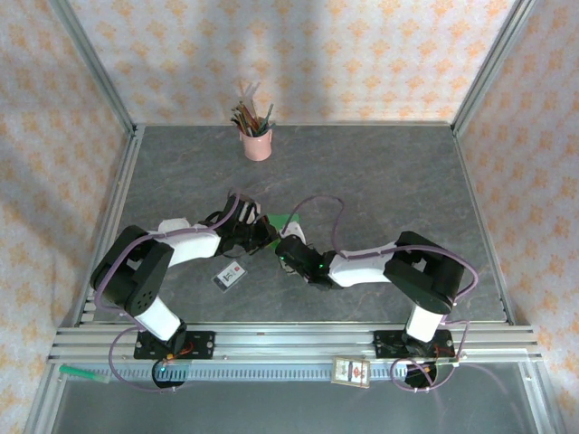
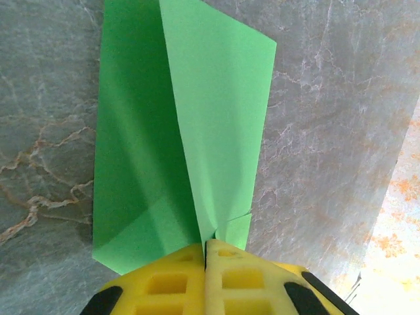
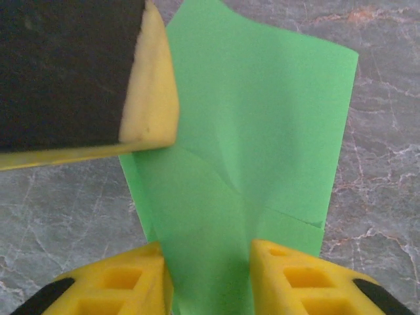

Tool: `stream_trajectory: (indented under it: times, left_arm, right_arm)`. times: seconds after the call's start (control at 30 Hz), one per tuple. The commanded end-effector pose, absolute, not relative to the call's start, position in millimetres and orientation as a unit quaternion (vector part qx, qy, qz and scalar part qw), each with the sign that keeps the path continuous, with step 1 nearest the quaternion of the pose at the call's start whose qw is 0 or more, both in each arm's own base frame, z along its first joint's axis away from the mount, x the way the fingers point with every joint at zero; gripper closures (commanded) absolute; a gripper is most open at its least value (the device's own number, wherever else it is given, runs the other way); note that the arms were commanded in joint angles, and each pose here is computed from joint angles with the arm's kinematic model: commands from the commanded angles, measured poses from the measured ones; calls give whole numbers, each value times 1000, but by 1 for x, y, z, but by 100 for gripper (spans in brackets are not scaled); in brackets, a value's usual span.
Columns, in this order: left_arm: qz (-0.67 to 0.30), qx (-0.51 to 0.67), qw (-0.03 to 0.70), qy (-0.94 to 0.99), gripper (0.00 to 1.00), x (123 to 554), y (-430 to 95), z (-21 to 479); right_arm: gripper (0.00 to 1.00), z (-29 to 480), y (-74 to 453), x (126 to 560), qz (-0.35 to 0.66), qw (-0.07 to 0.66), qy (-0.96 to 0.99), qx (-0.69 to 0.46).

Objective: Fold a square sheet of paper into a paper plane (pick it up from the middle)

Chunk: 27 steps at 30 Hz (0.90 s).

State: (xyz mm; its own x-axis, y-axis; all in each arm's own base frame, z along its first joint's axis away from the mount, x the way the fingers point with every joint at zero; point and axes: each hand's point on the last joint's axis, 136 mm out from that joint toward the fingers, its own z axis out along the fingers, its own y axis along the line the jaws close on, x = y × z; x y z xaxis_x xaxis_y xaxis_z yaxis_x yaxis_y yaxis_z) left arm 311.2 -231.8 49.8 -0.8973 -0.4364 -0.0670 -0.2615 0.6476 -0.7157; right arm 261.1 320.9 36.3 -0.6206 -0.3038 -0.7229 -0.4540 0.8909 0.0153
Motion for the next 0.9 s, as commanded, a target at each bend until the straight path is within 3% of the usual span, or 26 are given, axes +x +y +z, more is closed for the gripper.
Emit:
stream_trajectory:
  times: [0.0,0.73,0.87]
  left_arm:
    - [-369,-188,110,903,100,314,-233,51]
    - [-361,-180,116,908,100,316,-231,51]
    - [-358,-169,128,909,86,319,-230,61]
  right_arm:
    - [69,44,323,269,86,401,889,-203]
    - [94,35,313,269,62,405,889,-204]
    - [99,38,310,268,63,409,887,-206]
